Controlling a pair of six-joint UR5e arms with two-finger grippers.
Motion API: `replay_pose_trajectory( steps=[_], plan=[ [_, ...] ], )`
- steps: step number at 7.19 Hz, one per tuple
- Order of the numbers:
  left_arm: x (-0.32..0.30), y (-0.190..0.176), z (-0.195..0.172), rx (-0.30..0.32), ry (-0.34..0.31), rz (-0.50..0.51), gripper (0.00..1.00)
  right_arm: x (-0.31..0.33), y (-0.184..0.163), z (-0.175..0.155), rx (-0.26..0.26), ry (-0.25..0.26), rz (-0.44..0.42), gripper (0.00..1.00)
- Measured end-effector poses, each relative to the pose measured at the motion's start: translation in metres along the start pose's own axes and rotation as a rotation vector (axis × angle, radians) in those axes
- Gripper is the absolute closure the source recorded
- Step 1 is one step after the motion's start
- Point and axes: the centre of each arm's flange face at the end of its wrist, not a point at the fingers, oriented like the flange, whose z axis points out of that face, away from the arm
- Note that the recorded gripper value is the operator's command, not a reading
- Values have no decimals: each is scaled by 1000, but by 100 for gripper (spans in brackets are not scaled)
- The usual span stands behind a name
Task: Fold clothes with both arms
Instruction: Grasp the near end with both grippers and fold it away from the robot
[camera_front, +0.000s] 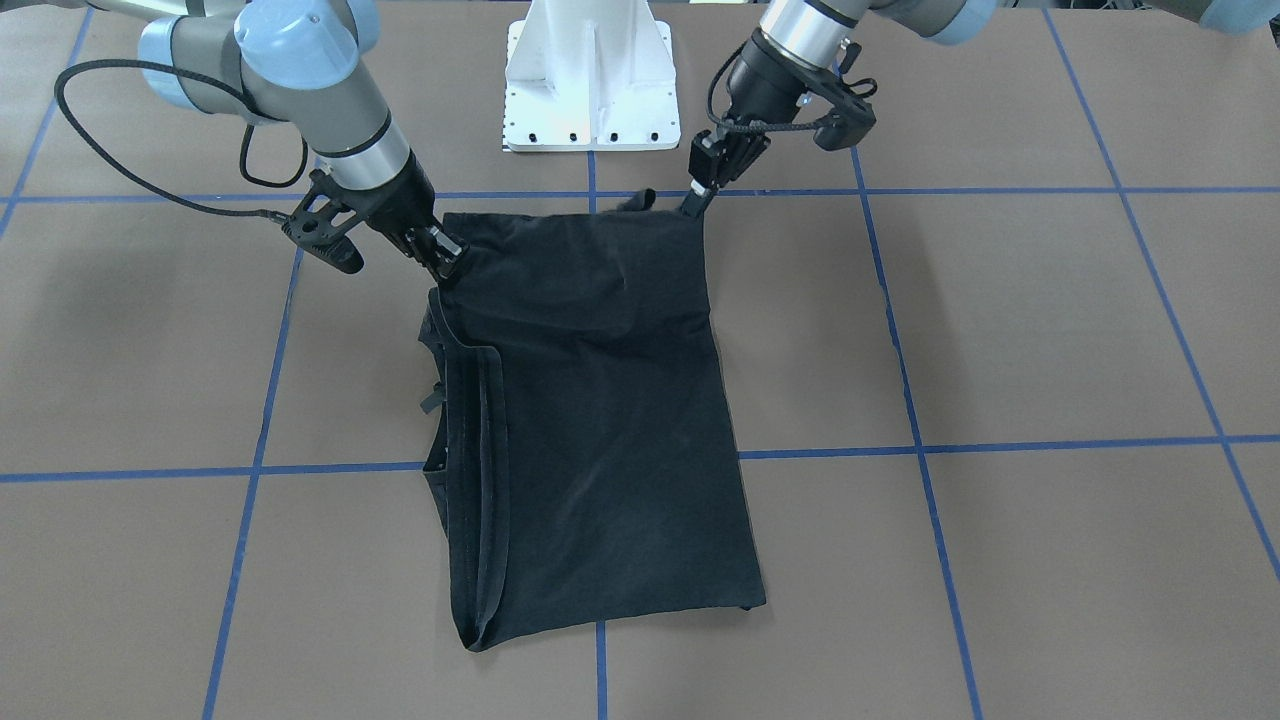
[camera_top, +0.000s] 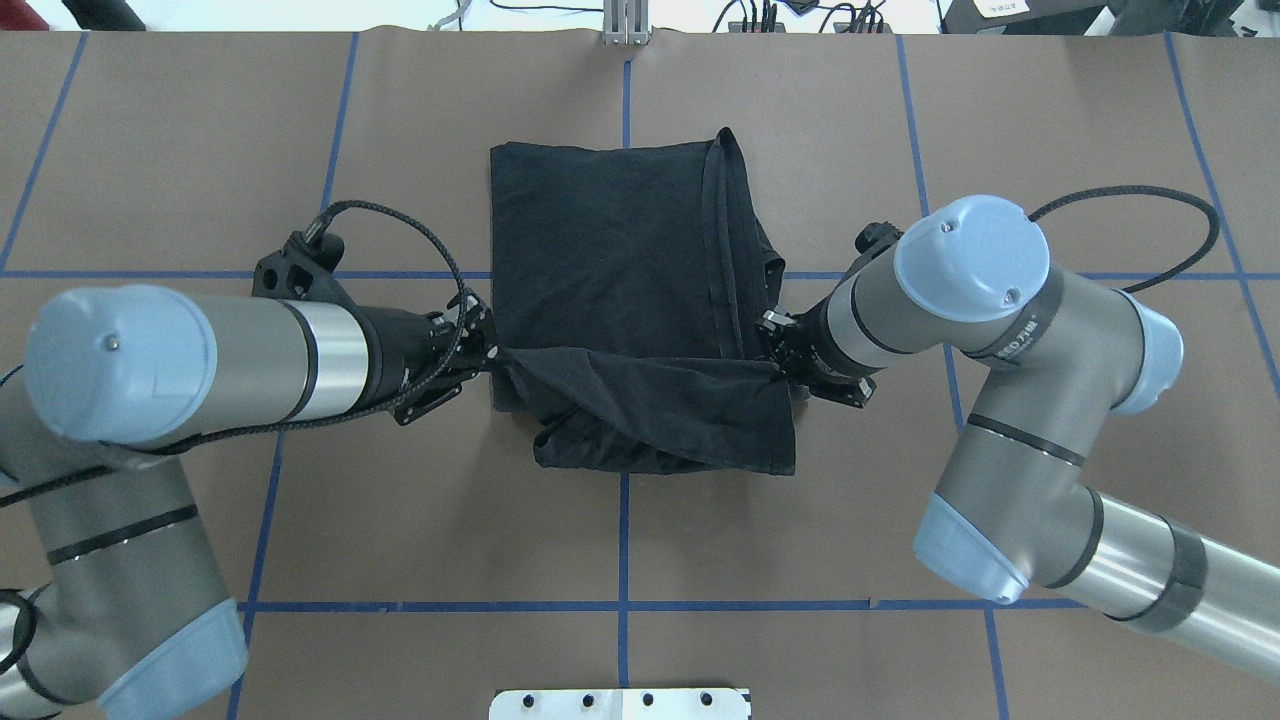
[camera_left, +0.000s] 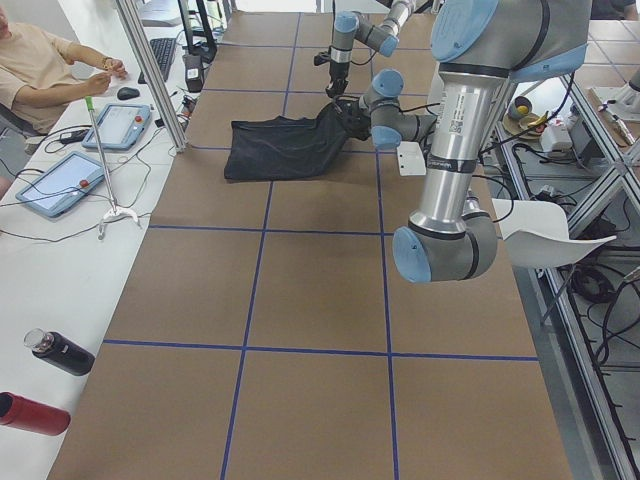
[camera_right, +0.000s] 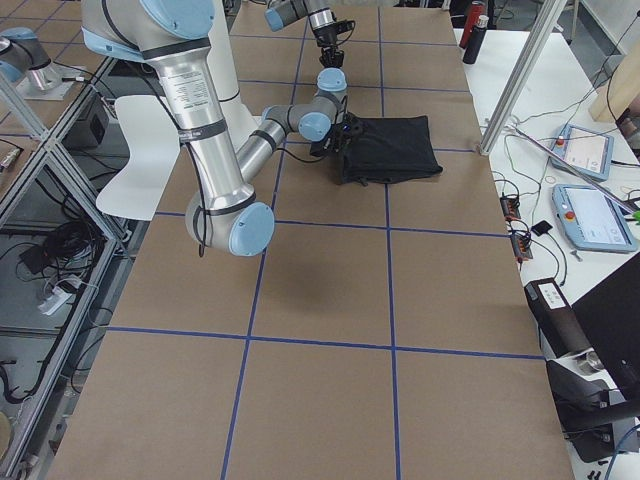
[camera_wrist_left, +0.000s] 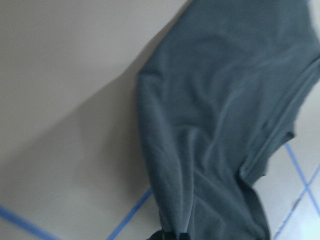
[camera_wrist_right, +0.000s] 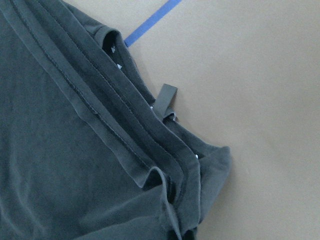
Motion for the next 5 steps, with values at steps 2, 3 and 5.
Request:
replay_pose_trajectory(
  steps=[2,3,5],
  plan=[
    [30,-47,17,62,-6,30,100,-45,-35,9,8,8,35,100],
    [43,-68,33,91,-15,35,100,-70,-60,12,6,20,40,100],
    [59,-110,80,135,-24,46,100,-108,-105,27,6,63,8,100]
  ],
)
